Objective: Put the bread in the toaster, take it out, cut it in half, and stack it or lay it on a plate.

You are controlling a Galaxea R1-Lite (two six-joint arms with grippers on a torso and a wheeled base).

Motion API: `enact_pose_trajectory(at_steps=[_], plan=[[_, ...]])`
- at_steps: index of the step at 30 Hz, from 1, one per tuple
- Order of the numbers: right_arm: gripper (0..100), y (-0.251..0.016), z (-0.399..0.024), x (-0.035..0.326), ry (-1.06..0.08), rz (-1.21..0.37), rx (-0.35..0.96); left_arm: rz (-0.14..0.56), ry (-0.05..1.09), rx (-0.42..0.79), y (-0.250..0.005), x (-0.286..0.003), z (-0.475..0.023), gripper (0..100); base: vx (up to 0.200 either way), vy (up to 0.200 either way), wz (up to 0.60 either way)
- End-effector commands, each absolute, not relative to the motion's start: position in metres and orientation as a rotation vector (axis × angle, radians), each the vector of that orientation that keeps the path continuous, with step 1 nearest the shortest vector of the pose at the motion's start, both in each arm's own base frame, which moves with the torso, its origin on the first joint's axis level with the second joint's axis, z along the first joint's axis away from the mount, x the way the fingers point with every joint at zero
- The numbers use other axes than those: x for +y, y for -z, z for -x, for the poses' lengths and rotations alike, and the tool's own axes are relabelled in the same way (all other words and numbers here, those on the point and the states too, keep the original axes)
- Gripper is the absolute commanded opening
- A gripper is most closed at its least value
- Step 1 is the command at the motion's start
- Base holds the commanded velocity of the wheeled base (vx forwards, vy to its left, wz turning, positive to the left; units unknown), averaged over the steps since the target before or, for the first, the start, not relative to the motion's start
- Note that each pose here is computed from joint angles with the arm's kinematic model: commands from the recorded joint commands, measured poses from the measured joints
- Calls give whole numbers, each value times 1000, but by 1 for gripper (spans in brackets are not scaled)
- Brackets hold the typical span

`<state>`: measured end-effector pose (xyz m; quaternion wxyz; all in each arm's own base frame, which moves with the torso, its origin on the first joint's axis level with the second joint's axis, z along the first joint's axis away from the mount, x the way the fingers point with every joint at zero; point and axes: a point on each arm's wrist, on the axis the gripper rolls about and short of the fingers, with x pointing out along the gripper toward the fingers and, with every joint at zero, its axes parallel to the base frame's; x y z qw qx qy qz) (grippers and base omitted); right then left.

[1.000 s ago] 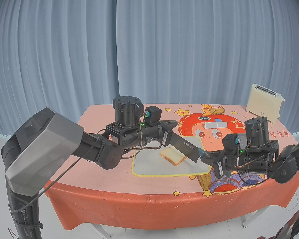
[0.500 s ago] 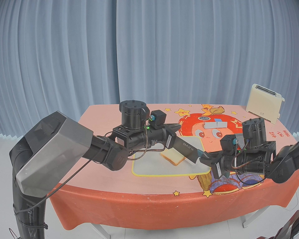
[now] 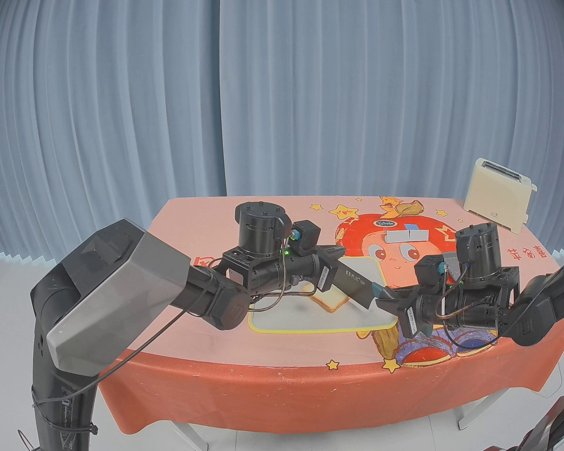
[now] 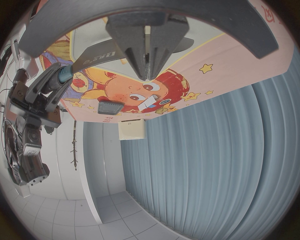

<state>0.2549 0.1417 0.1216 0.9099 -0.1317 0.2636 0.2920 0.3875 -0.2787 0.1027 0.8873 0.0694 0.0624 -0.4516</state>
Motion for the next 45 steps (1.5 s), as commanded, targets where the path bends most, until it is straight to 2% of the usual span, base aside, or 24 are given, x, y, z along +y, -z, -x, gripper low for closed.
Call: enact_pose_trajectory(at_steps=[1, 18, 27, 45], plan=[[0, -121, -255, 142, -603, 271, 545, -146, 940, 139, -98, -279, -388, 0, 0, 0, 0], [0, -117, -256, 143, -603, 275, 559, -148, 939, 149, -90, -280, -389, 0, 0, 0, 0], [0, -116, -256, 142, -601, 275, 562, -152, 938, 180, -71, -282, -392, 0, 0, 0, 0], [0, -116, -256, 142, -601, 276, 565, -153, 940, 195, -64, -283, -392, 0, 0, 0, 0]])
